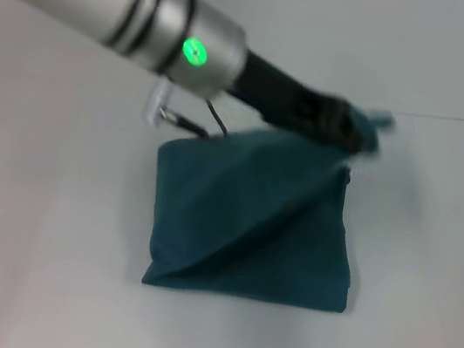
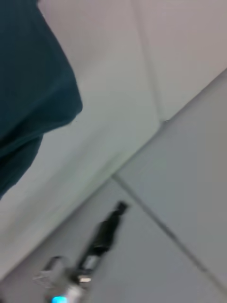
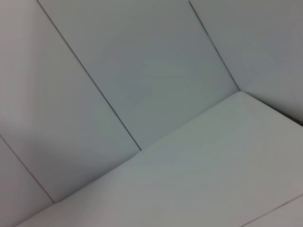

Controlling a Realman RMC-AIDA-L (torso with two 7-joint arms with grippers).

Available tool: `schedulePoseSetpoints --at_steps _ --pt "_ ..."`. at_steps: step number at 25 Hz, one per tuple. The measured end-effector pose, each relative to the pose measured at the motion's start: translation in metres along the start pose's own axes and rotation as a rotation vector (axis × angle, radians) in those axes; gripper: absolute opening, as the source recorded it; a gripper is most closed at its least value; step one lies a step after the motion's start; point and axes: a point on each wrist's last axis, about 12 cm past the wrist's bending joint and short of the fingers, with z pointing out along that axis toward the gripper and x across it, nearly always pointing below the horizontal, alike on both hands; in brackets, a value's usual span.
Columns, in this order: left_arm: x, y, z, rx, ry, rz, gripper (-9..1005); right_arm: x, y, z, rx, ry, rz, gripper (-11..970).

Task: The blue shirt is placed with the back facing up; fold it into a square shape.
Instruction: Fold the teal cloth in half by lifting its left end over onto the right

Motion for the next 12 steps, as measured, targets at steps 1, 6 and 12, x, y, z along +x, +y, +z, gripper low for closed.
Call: schedulePoseSetpoints --at_steps 1,6,12 --pt "0.009 -0.003 0.014 0.010 0.031 -0.001 70 0.000 0.000 0.000 -0.001 0.002 -0.001 0" --pt "0.053 0.003 0.063 -0.018 0.122 -0.021 70 0.002 0.003 0.002 -0.015 0.009 -0.004 -1" --pt "0.080 0.005 0.081 -0.015 0.165 -0.023 88 0.002 0.006 0.005 -0.024 0.025 -0.009 -1"
